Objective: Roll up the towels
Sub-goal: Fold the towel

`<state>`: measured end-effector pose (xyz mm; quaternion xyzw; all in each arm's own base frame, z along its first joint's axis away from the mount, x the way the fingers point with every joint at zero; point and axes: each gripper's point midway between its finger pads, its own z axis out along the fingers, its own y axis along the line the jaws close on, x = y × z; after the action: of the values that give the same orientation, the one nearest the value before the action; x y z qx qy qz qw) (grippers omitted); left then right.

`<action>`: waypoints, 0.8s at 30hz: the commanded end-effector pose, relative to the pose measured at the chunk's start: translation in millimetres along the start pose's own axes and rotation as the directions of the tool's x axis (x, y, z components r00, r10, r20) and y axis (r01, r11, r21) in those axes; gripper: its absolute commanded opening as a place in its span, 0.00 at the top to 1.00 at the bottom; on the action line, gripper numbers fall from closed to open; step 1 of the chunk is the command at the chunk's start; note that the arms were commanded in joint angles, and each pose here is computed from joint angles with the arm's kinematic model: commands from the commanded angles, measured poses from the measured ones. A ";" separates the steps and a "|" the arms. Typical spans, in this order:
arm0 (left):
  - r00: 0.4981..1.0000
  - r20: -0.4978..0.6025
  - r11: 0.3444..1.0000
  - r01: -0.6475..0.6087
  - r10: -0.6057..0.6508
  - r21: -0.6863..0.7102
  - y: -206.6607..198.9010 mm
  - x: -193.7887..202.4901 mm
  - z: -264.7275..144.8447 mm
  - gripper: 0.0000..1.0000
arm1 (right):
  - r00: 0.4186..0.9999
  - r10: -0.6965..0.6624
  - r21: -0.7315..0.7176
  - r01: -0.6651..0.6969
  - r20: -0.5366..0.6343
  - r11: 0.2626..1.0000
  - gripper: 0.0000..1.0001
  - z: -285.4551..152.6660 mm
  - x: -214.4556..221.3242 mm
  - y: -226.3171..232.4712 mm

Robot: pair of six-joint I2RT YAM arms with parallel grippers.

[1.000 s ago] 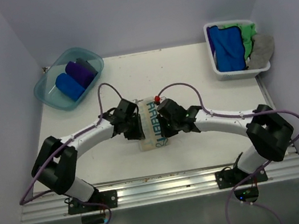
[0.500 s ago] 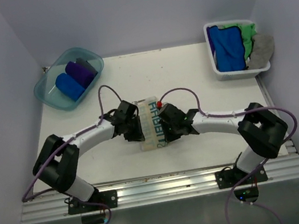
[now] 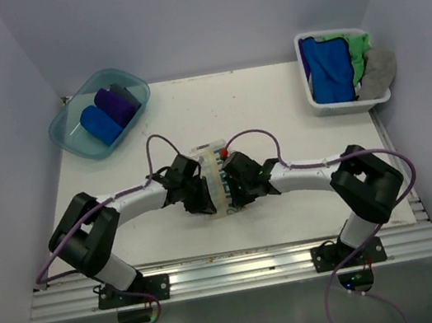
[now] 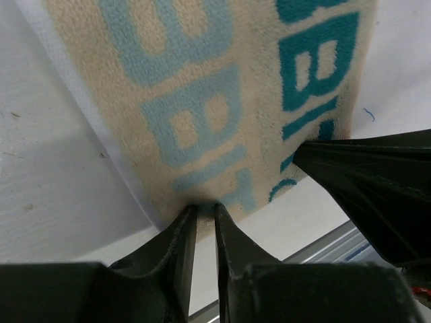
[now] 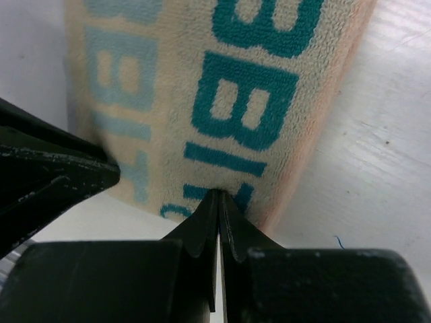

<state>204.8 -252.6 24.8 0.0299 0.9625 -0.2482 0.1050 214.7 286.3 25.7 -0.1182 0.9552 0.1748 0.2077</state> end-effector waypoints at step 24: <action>0.999 0.043 0.996 0.024 -0.021 -0.086 23.9 13.0 -14.0 0.55 | 0.999 0.034 0.055 -0.036 0.043 0.998 0.61 -23.8 10.9 -20.6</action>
<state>193.2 -223.7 27.8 0.0150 0.9713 -0.2034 0.1224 203.2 258.5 38.6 -0.1010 0.9554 0.1573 0.2284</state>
